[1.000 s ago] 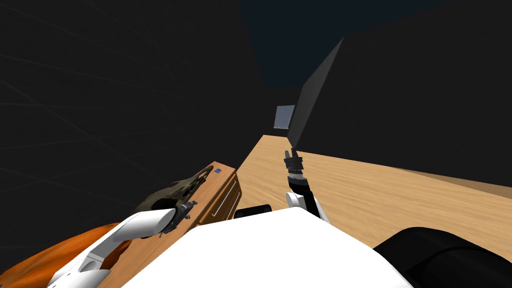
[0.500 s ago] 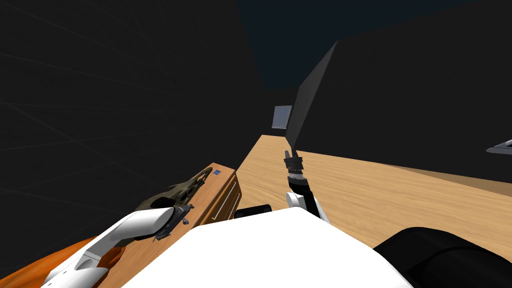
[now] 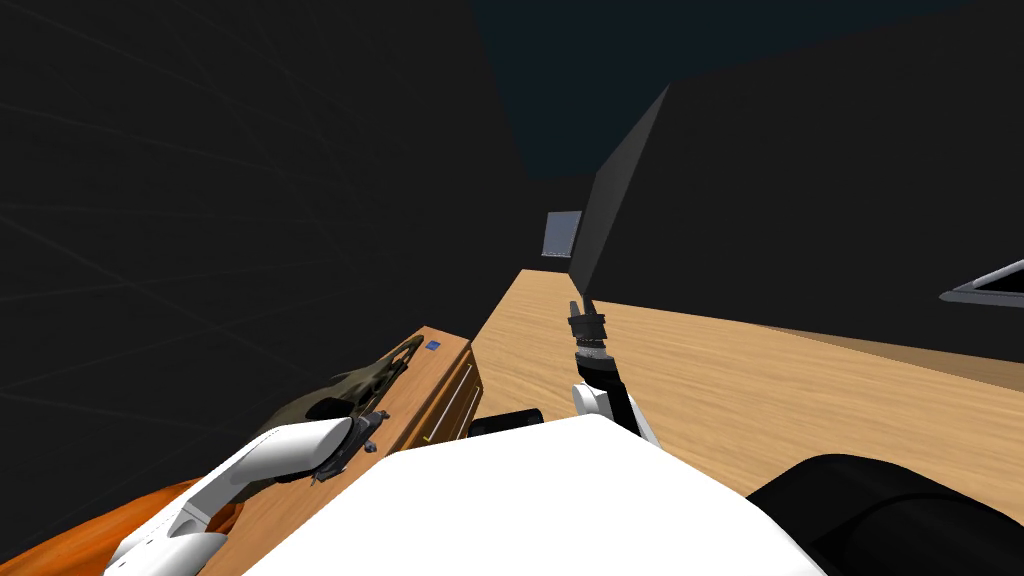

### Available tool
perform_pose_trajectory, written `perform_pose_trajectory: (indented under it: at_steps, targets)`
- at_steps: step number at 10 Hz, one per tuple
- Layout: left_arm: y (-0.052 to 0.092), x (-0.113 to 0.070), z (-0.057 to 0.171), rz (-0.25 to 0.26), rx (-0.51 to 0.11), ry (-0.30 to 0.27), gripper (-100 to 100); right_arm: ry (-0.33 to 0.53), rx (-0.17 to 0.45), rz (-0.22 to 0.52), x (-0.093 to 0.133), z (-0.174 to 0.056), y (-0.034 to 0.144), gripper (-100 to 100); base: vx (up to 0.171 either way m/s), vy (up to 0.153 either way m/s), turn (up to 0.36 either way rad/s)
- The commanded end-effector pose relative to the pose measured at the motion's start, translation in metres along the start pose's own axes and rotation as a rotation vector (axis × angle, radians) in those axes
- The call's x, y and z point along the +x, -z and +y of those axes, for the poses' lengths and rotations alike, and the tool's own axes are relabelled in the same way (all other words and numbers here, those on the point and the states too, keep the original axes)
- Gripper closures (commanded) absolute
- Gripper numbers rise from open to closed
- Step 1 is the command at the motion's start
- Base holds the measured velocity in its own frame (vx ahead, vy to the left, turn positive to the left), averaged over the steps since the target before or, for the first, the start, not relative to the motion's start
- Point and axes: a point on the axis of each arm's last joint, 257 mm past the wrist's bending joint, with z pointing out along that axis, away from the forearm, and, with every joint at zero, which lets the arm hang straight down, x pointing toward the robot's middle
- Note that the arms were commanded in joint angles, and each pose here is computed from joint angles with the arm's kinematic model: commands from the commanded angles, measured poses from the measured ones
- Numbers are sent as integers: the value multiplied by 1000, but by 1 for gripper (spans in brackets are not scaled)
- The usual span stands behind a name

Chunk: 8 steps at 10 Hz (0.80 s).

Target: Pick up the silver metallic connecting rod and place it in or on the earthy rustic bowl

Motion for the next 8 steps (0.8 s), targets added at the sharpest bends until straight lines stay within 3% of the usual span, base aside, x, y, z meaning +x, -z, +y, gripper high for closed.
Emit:
perform_pose_trajectory:
  at_steps: [1, 5, 6, 7, 8]
  targets:
    - [0, 0, 0, 0, 0, 0, 100, 0, 0, 0, 0, 0, 0, 0, 0, 0, 0]
    - [0, 0, 0, 1, 0, 0, 100, 0, 0, 0, 0, 0, 0, 0, 0, 0, 0]
    - [0, 0, 0, 1, 0, 0, 0, 0, 0, 0, 0, 0, 0, 0, 0, 0, 0]
    - [9, -3, -2, 1, 1, -7, 100, 0, 0, 0, 0, 0, 0, 0, 4, -14, 68]
    - [13, -4, -2, 2, 1, -12, 100, 0, 0, 0, 0, 0, 0, 0, 9, -27, 72]
